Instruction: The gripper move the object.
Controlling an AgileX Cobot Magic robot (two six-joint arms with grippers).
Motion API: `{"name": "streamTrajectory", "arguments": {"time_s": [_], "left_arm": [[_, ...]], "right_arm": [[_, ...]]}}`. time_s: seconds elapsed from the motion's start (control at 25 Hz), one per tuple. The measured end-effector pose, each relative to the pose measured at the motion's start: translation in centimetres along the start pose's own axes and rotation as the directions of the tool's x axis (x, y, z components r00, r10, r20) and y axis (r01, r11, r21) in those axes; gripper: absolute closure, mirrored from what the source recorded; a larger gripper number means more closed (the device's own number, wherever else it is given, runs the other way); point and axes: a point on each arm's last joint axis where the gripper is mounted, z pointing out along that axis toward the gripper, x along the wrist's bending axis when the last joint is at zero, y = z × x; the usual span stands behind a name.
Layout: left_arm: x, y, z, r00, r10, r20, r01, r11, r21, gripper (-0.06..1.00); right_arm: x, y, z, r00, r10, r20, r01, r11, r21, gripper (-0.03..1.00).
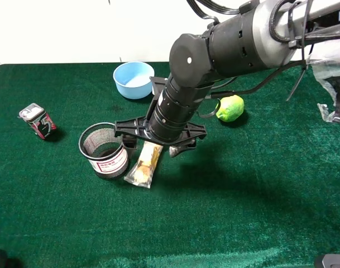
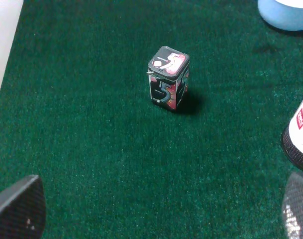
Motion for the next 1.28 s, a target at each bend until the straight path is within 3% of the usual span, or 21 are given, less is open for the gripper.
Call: {"name": "streamTrajectory", "arguments": {"time_s": [0.6,0.96,1.28], "left_arm": [[0.0,0.0,0.0,1.000,0.000,0.000,0.000,1.000,0.000,-0.02],[0.0,0.0,0.0,1.000,0.000,0.000,0.000,1.000,0.000,-0.02],[0.0,0.0,0.0,1.000,0.000,0.000,0.000,1.000,0.000,-0.02]], "right_arm": [[0.1,-0.6,-1.8,0.999,-0.033,0.021,0.032,0.999,0.045,0.28],[0.4,-1.6,-6.3,0.996,-0.082,0.020,0.081,0.995,0.059,0.28],[-0.1,-3.0,-11.0,0.985,-0.158,0.067,0.153,0.985,0.076,0.28]]}}
